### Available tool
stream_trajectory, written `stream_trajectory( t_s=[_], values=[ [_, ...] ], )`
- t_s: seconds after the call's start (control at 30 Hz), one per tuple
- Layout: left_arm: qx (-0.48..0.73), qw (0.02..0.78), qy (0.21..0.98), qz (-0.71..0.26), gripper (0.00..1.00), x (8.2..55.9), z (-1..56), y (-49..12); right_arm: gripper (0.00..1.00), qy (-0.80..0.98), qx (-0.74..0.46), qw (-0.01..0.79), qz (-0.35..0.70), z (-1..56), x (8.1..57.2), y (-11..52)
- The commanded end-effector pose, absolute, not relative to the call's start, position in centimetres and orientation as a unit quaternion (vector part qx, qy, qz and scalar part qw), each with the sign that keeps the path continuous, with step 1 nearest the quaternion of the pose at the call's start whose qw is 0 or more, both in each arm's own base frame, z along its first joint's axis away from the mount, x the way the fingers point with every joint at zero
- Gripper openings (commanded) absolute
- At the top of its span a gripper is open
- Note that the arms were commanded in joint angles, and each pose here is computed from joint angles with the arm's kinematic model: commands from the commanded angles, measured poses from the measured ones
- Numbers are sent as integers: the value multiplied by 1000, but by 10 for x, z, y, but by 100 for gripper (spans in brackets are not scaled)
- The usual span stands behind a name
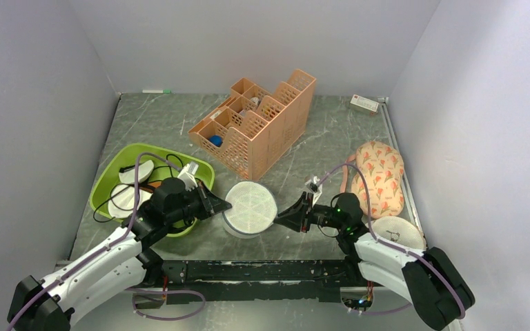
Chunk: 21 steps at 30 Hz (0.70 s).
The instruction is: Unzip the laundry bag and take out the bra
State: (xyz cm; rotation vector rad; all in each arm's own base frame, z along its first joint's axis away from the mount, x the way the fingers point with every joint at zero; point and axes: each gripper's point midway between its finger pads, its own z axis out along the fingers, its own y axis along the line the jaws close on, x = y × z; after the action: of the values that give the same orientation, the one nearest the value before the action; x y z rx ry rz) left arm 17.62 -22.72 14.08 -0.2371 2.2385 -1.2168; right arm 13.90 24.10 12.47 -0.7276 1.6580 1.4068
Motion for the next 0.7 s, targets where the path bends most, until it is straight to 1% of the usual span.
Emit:
stream_trajectory(
  t_s=[0.0, 0.17, 0.27, 0.5, 0.53, 0.67],
  values=[
    [-87, 312, 828, -457, 7, 184, 156, -226, 19, 647, -297, 418, 565, 129, 138, 241],
    [-89, 314, 828, -456, 7, 184, 156, -225, 20, 646, -297, 416, 567, 129, 138, 242],
    [-90, 317, 826, -457, 7, 185, 157, -224, 25, 648, -296, 411, 569, 127, 137, 242],
    [-90, 316, 827, -455, 7, 184, 156, -224, 25, 649, -292, 406, 574, 126, 135, 242],
    [-90, 317, 827, -455, 7, 185, 156, -223, 25, 648, -293, 407, 573, 126, 135, 242],
    [-90, 318, 829, -451, 7, 185, 155, -223, 17, 650, -292, 409, 570, 126, 137, 242]
  ],
)
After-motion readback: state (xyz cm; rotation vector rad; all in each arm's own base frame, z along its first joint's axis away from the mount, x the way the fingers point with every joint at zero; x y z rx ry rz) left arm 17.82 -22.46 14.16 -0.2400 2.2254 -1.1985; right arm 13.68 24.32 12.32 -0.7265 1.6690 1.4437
